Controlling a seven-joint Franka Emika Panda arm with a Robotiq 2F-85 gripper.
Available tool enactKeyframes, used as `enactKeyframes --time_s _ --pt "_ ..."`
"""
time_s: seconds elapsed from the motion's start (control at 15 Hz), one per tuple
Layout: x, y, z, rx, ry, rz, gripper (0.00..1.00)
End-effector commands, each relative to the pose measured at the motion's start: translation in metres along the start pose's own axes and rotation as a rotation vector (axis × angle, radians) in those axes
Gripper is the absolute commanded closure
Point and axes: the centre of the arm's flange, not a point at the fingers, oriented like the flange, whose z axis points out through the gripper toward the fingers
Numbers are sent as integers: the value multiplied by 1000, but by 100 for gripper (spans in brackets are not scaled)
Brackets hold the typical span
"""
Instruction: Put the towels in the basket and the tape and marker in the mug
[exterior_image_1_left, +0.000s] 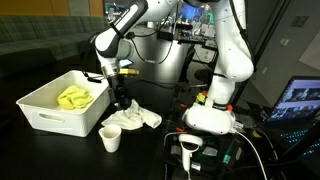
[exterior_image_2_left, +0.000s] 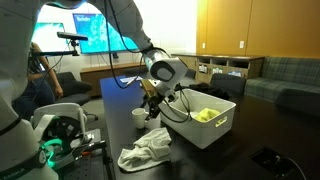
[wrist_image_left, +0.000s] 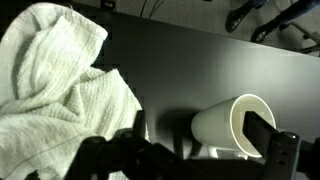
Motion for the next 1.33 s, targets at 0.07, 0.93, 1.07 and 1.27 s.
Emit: enactKeyframes --time_s 0.07,0.93,1.07,1.27 --pt "-34 25 3 68 38 219 0" --pt "-45 89 -1 167 44 824 0" --pt "-41 99 -1 175 42 926 0" --pt "-36 109 2 178 29 1063 0"
